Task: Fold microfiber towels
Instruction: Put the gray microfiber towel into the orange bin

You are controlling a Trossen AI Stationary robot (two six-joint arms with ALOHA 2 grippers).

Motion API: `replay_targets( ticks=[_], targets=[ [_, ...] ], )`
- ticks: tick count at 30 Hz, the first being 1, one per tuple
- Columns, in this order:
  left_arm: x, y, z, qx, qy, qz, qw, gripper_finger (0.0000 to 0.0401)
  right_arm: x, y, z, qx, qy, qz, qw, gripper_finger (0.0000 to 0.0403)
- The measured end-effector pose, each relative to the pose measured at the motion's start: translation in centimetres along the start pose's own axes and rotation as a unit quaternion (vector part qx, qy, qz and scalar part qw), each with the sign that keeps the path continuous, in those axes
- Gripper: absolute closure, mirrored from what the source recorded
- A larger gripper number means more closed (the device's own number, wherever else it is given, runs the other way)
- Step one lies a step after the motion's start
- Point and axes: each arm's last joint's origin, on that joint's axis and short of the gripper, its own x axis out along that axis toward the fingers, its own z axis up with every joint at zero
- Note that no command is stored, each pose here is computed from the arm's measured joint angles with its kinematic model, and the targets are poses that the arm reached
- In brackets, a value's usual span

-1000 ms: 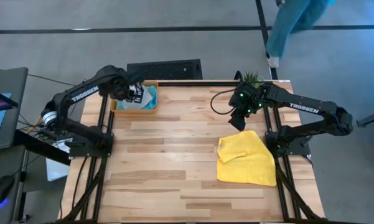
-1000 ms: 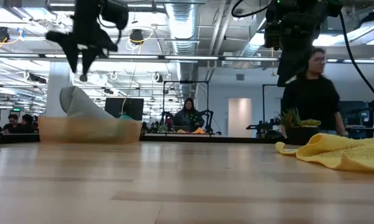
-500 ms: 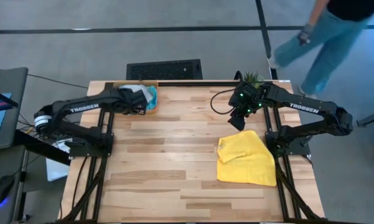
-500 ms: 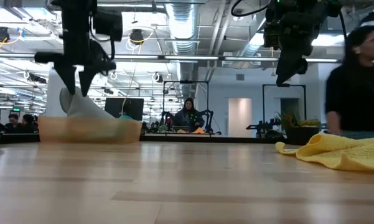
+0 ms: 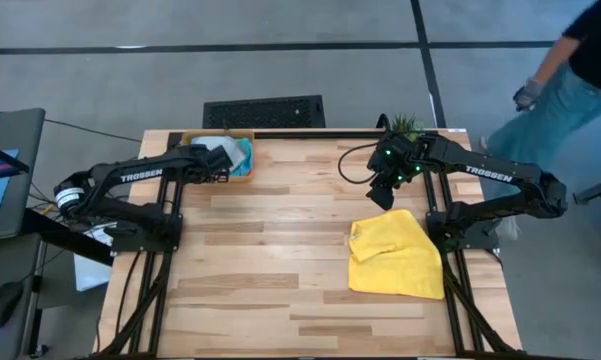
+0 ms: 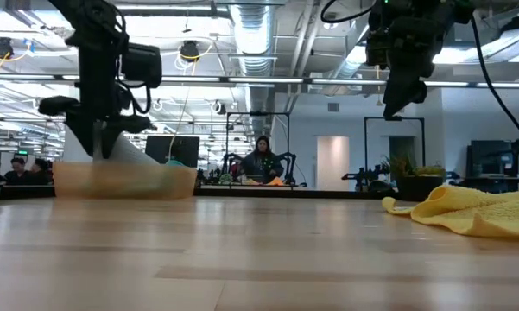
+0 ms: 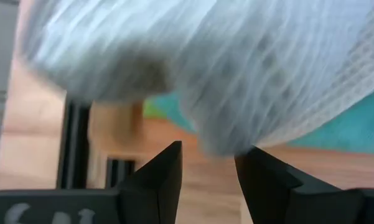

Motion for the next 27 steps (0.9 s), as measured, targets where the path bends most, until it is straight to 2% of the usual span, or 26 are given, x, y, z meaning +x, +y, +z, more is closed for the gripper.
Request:
replay_targets(
  ticks=[3, 14, 23, 27],
  targets=[
    [0.6, 0.0, 0.8, -0.005, -0.01, -0.015, 1.0, 0.0262, 0.0, 0.0, 0.0, 0.0, 0.0, 0.0, 1.0, 0.0178],
    [1.4, 1.1, 1.9, -0.038, -0.007, 0.01, 0.999, 0.0262, 0.0, 0.0, 0.0, 0.005, 0.0, -0.004, 1.0, 0.0178],
    [1.9, 1.5, 2.7, -0.022, -0.009, 0.007, 1.0, 0.0262, 0.0, 0.0, 0.0, 0.006, 0.0, -0.005, 1.0, 0.0178],
    [2.1, 1.8, 3.0, -0.008, 0.004, -0.002, 1.0, 0.0285, 0.0, 0.0, 0.0, 0.01, 0.0, -0.005, 1.0, 0.0178]
  ],
)
